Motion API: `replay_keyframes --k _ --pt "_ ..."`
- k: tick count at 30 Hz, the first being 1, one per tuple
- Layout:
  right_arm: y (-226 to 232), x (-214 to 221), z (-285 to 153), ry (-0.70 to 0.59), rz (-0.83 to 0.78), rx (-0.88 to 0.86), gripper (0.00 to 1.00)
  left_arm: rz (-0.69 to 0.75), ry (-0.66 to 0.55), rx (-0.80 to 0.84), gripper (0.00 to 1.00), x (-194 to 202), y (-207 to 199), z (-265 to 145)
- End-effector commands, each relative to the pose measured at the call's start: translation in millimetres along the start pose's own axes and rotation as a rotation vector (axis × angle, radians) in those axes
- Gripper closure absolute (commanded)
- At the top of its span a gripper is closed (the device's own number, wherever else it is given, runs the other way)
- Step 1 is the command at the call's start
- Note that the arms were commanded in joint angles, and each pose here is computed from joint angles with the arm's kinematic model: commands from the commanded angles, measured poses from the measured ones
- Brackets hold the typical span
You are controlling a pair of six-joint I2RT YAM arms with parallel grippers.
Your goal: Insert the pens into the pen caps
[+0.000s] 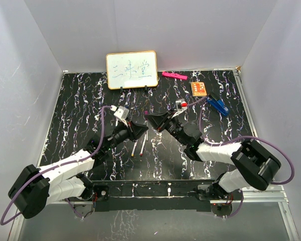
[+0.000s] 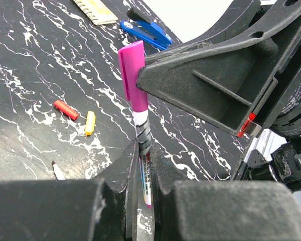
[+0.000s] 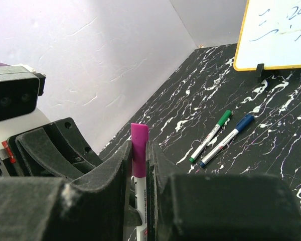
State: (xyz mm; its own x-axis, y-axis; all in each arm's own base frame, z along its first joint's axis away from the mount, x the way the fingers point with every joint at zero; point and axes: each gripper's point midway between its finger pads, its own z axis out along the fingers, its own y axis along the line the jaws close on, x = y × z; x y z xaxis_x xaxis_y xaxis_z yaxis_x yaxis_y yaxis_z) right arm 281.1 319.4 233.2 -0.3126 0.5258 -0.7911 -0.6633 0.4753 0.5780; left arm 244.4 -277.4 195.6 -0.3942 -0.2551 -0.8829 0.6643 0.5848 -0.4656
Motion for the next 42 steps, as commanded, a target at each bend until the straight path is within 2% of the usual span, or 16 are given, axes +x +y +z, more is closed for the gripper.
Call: replay_keyframes --k 1,4,8,13,15,18,23,28,30,33,42 --pt "-40.3 109.2 -42.4 0.407 -0.018 0.135 1.0 0.099 -0.485 0.142 1.0 -145.9 -55.6 -18.2" --pt "-40.8 104.0 -39.7 0.387 -0.012 0.155 1.0 0.097 -0.453 0.123 1.0 -140.9 -52.0 -15.3" --pt "-41.9 81.7 -24.8 0.323 -0.04 0.204 0.98 0.081 -0.294 0.033 1.0 -110.9 -31.9 -2.4" --pt "-38.5 18.6 -7.8 0.139 -0.113 0.288 0.85 0.051 -0.116 -0.103 1.0 -69.0 -1.2 -0.1" --pt "-35.4 -11.2 -8.0 0.05 -0.135 0.322 0.75 0.048 -0.061 -0.155 1.0 -55.0 10.3 -2.7" --pt "-28.6 -52.6 -14.6 -0.064 -0.163 0.362 0.6 0.046 0.018 -0.225 1.0 -34.9 26.1 -5.6" --pt "-24.3 -98.5 -37.1 -0.173 -0.209 0.44 0.46 0.057 0.153 -0.363 1.0 -2.9 57.6 -3.7" --pt "-49.5 -107.0 -57.2 -0.15 -0.255 0.634 0.26 0.133 0.243 -0.501 0.99 5.2 88.8 5.5" --pt "-56.8 -100.8 -62.2 -0.124 -0.265 0.669 0.19 0.162 0.266 -0.563 0.98 3.1 103.4 9.7" --pt "-63.4 -91.0 -68.1 -0.107 -0.253 0.68 0.03 0.172 0.325 -0.633 0.97 8.9 128.2 16.3" --pt "-81.2 -76.7 -74.9 -0.068 -0.256 0.759 0.02 0.099 0.439 -0.767 0.93 26.9 192.4 26.9"
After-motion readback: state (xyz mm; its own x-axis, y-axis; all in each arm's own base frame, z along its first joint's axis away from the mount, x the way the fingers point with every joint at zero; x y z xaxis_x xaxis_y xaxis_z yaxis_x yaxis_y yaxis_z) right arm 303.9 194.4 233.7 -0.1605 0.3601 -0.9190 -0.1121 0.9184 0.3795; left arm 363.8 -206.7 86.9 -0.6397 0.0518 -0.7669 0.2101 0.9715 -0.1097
